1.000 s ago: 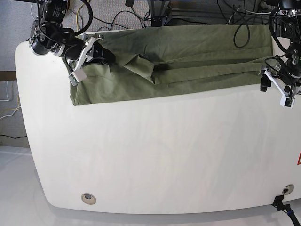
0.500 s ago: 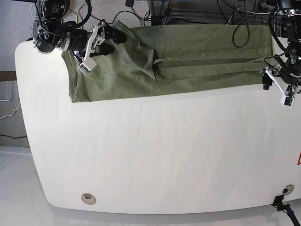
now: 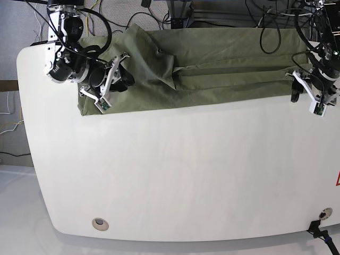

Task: Fold the T-shirt properly
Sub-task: 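Fold the hem end toward the collar with the right gripper, left gripper repositioning, then pinch the collar end of the strip with the left gripper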

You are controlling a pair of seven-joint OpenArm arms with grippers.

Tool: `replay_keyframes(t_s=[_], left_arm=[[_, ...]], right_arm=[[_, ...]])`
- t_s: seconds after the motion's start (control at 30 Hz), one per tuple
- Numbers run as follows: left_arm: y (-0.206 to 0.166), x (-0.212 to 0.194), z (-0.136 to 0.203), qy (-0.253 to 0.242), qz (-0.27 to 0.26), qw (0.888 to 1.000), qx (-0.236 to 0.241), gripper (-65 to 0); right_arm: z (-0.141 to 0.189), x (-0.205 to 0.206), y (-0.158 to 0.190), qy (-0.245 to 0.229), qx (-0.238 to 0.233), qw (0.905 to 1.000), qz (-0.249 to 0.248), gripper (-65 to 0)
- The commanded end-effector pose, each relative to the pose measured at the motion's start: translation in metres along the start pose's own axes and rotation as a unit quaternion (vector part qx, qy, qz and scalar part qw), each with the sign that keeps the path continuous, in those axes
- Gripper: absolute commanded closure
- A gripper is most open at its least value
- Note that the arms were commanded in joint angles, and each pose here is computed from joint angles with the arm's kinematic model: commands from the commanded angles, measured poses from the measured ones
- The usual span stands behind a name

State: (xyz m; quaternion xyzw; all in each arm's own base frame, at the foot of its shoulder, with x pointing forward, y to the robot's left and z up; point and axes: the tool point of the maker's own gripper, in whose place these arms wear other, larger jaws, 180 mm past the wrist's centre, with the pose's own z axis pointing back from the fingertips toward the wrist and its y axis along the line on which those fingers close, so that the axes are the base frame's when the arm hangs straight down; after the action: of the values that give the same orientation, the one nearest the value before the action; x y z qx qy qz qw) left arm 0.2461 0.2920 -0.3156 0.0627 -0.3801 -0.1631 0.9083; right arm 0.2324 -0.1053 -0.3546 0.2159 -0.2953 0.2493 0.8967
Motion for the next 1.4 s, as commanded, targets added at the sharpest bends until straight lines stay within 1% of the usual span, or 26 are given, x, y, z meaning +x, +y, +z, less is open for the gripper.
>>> replay_keyframes(t_s=[0.0,0.03,0.07,0.17,0.27,0.37,0.53,0.67,0.77,0.83,0.9,1.1,1.2,1.37], left_arm=[[0.003,0.004,0.009,-0.012,-0.032,0.999,-0.007,-10.3],[-0.004,-0.002,0.011,-0.006,-0.047,0.999,-0.023,0.0],[-0.013,-0.011,0.012,0.002,-0.053,0.998,-0.039,0.0],[-0.030,-0.043,0.018,0.037,-0.040,0.997,-0.059,0.0],[-0.041,-0.065,0.024,0.066,-0.038,0.994,-0.074,0.0],[-0.053,-0.080,0.026,0.081,-0.019,0.993,-0.083,0.0],[-0.068,-0.118,0.017,0.142,-0.029,0.984,-0.101,0.0],[-0.076,-0.130,-0.005,0.169,-0.037,0.978,-0.115,0.0],[-0.073,-0.136,-0.023,0.188,-0.044,0.975,-0.114,0.0],[-0.071,-0.138,-0.031,0.196,-0.047,0.973,-0.111,0.0],[-0.067,-0.132,-0.039,0.193,-0.051,0.974,-0.108,0.0],[-0.048,-0.121,-0.047,0.191,-0.065,0.975,-0.089,0.0],[-0.038,-0.113,-0.049,0.185,-0.073,0.977,-0.080,0.0],[-0.027,-0.100,-0.051,0.173,-0.080,0.979,-0.069,0.0]], right_arm=[[-0.001,0.006,-0.002,-0.017,-0.023,0.9995,0.018,0.0],[-0.003,0.001,-0.001,-0.013,-0.031,0.9992,0.021,0.0],[-0.004,-0.001,0.000,-0.017,-0.041,0.9986,0.028,0.0],[-0.009,-0.011,0.007,-0.028,-0.060,0.9971,0.038,0.0],[-0.012,-0.023,0.009,-0.028,-0.082,0.9954,0.041,0.0],[-0.014,-0.034,0.014,-0.026,-0.093,0.9943,0.044,0.0],[-0.017,-0.047,0.019,-0.015,-0.094,0.9949,0.034,0.0],[-0.030,-0.063,0.016,-0.010,-0.083,0.9964,0.011,0.0],[-0.039,-0.079,0.013,-0.006,-0.076,0.9970,-0.011,0.0],[-0.041,-0.083,0.001,-0.005,-0.085,0.9960,-0.024,0.0],[-0.047,-0.086,-0.007,0.000,-0.087,0.9956,-0.033,0.0],[-0.056,-0.061,-0.046,-0.010,-0.105,0.9942,-0.020,0.0],[-0.057,-0.056,-0.065,-0.005,-0.114,0.9934,-0.015,0.0],[-0.059,-0.050,-0.070,-0.008,-0.115,0.9932,-0.013,0.0]])
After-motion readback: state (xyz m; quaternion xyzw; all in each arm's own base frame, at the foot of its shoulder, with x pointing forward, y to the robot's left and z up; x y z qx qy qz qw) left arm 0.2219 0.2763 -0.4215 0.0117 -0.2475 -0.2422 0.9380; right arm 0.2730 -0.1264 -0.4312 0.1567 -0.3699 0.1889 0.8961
